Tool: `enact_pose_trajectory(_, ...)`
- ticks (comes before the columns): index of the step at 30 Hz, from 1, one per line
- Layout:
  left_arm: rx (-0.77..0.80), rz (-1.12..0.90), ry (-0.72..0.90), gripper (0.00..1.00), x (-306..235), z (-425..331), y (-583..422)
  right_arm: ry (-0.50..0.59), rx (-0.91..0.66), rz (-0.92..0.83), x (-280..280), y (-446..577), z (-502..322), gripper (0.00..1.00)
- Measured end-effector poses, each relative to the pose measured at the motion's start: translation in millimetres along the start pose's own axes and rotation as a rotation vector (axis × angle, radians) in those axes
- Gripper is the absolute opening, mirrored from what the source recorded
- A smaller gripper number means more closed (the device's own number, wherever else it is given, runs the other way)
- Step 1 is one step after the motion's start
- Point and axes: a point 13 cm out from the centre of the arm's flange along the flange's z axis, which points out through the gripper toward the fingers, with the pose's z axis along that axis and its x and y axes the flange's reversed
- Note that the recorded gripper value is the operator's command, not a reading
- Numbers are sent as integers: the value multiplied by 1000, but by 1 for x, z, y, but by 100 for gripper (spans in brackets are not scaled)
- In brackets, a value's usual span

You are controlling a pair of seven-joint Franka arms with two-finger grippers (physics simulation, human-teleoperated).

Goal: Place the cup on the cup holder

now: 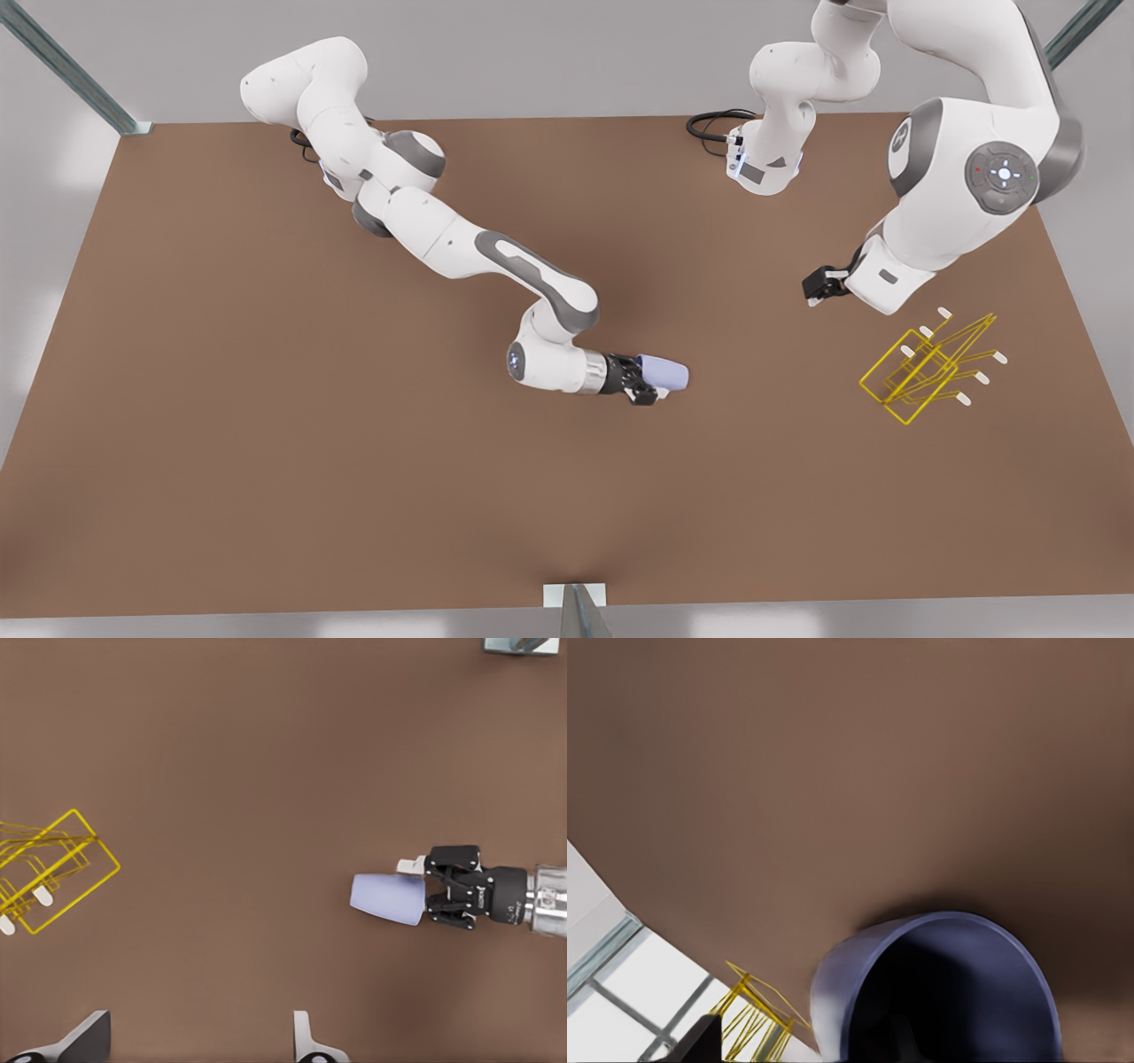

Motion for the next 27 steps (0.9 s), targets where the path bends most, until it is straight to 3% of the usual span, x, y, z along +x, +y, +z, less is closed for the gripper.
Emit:
enact_pose_trajectory(7,-3,6,13,100,1,7,-7,62,197,-35,7,-45,3,100)
enact_pose_trajectory(13,-6,18,19,100,3,10,-18,108,146,-78,49,23,-50,100)
enact_pose_trajectory(15,-19,49,66,100,2,41,-57,-51,146,-153,15,81,-157,100)
enact_pose_trajectory(18,-61,209,110,100,23,104,-213,-448,248,-188,-85,96,-428,100)
enact_pose_trajectory(21,-83,152,122,100,25,165,-281,-731,408,-214,-108,50,-650,100)
enact_pose_trajectory(23,-89,52,121,100,23,205,-293,-790,527,-184,-124,-2,-735,98)
enact_pose_trajectory(27,-33,-159,109,100,19,257,-310,-705,696,-237,-150,-38,-763,100)
